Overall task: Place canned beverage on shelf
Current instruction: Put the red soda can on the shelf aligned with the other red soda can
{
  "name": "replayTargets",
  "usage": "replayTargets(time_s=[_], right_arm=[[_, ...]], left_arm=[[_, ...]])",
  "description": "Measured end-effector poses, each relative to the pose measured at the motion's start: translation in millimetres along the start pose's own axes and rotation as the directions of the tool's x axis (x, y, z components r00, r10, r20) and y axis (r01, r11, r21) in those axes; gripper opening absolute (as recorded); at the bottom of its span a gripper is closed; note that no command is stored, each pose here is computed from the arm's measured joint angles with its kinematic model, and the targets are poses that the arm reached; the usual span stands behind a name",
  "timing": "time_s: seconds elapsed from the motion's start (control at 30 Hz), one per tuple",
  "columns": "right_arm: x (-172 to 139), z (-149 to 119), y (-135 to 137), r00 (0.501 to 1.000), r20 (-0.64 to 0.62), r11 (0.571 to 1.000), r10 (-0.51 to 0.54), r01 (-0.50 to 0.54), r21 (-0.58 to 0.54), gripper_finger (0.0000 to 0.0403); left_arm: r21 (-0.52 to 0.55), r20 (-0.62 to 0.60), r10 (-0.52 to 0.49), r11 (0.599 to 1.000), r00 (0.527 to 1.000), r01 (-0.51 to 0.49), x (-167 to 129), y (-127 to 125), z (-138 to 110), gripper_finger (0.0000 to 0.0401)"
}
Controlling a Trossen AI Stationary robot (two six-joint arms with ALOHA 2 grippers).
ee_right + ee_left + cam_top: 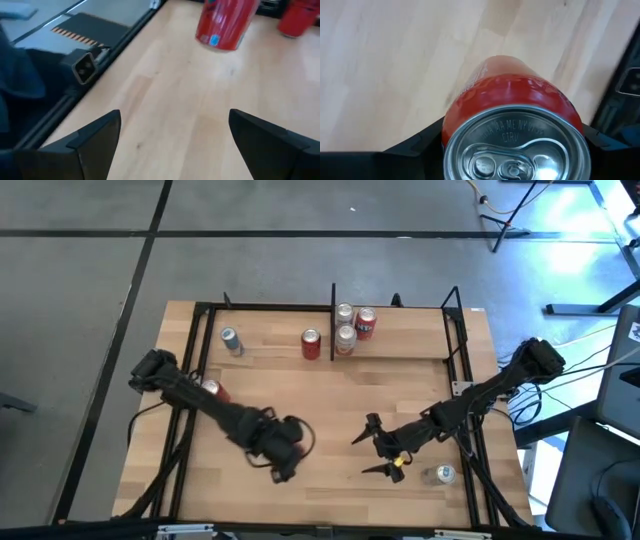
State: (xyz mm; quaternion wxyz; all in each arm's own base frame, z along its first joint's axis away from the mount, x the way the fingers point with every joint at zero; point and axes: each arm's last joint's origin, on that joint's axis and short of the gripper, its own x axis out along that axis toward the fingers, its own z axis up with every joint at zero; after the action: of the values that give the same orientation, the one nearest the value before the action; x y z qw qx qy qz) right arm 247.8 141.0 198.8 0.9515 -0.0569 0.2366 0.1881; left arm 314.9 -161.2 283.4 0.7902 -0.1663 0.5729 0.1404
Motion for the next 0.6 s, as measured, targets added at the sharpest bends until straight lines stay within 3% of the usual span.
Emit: replayTargets(time_s=[0.33,0.6], right_arm=[[-2.0,-35.1,-4.6,0.994,-0.048,0.986,-0.093,0.099,0.132,0.0353],[-2.3,-37.9,-5.0,0.994,-0.049,0.983,-0.102,0.108,0.151,0.0353]], left_arm=[[0.127,-0.063,0.005,0.992,0.998,0.003,52.1,-6.5,63.5,0.0262],[0.119,-0.145,0.009,0.993,0.989,0.008,91.5,-10.7,74.9,0.0266]])
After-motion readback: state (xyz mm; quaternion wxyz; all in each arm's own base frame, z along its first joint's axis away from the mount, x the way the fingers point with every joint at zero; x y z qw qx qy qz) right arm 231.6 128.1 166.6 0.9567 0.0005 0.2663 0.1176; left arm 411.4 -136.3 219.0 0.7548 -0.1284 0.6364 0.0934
